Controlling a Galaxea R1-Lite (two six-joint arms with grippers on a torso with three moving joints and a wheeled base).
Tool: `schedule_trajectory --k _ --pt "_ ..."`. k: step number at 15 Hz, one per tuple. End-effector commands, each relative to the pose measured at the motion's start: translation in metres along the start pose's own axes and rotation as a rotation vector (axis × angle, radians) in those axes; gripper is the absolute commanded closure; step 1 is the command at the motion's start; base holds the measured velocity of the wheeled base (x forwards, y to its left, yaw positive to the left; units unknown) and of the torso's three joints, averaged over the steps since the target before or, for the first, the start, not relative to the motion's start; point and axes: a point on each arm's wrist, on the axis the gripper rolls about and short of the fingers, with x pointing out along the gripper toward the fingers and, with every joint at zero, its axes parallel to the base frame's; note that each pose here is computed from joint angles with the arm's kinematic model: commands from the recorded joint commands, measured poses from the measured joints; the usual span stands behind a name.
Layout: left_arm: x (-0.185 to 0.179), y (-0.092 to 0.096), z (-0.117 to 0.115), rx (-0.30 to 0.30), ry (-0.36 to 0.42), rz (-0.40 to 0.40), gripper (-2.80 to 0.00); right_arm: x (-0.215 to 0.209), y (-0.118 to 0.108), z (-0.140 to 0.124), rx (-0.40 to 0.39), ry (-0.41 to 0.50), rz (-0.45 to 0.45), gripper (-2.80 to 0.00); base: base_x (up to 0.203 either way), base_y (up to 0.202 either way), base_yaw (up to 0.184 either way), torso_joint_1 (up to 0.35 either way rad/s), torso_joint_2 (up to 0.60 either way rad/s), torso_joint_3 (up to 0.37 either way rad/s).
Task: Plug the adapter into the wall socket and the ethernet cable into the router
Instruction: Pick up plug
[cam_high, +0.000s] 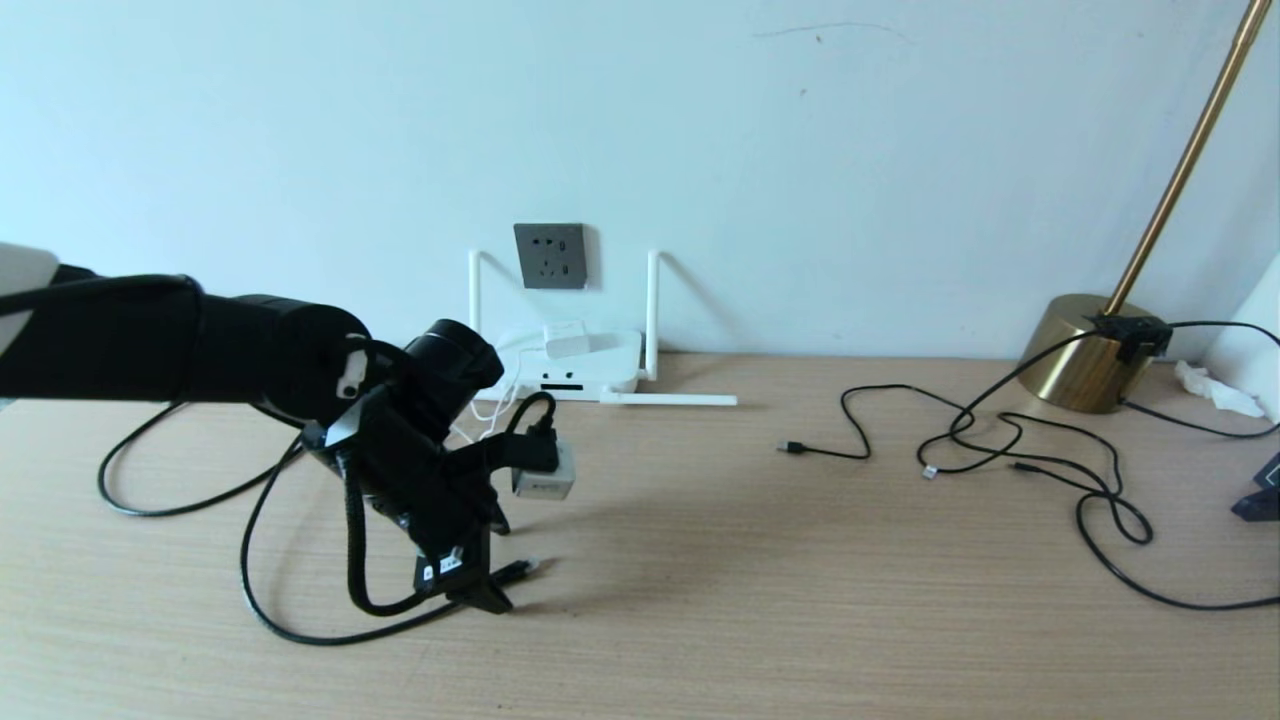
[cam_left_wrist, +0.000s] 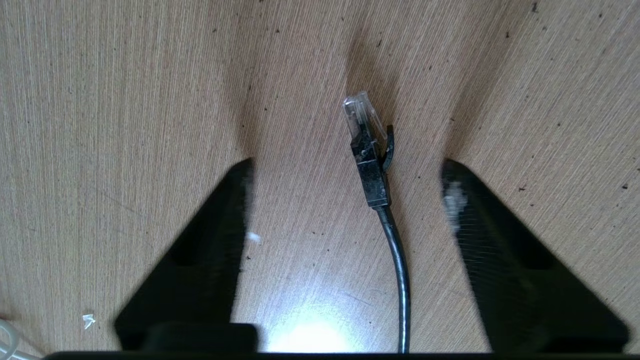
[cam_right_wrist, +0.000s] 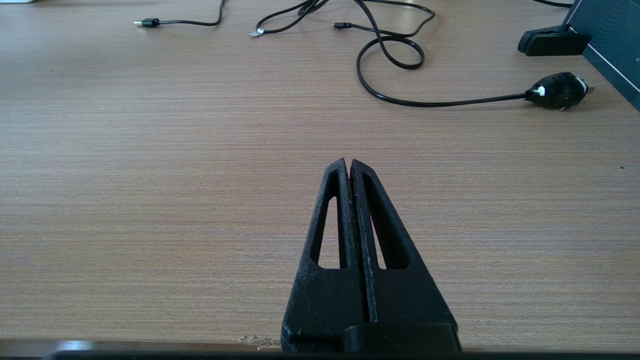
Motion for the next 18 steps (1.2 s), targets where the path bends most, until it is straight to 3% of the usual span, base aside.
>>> schedule_trajectory --k 1,13,14,18 --pt "-0.001 -0.001 0.0 0.004 0.001 -0.003 0.0 0.0 0.0 0.0 0.0 0.0 -0.001 0.0 0.0 0.0 0.0 0.0 0.0 0.0" --pt "-0.016 -0.01 -0.005 0.004 0.004 -0.015 0.0 0.0 0.0 0.0 0.0 0.0 -0.001 0.0 0.0 0.0 0.0 0.0 0.0 0.0" --pt "-0.018 -0.012 -0.006 0.004 0.005 -0.021 -2.8 0.0 0.0 0.0 0.0 0.0 -0.001 0.0 0.0 0.0 0.0 0.0 0.0 0.0" --pt "-0.031 -0.021 -0.01 -0.004 -0.016 -0.001 -2.8 0.0 0.0 0.0 0.0 -0.001 -0.001 0.0 0.0 0.0 0.0 0.0 0.0 0.0"
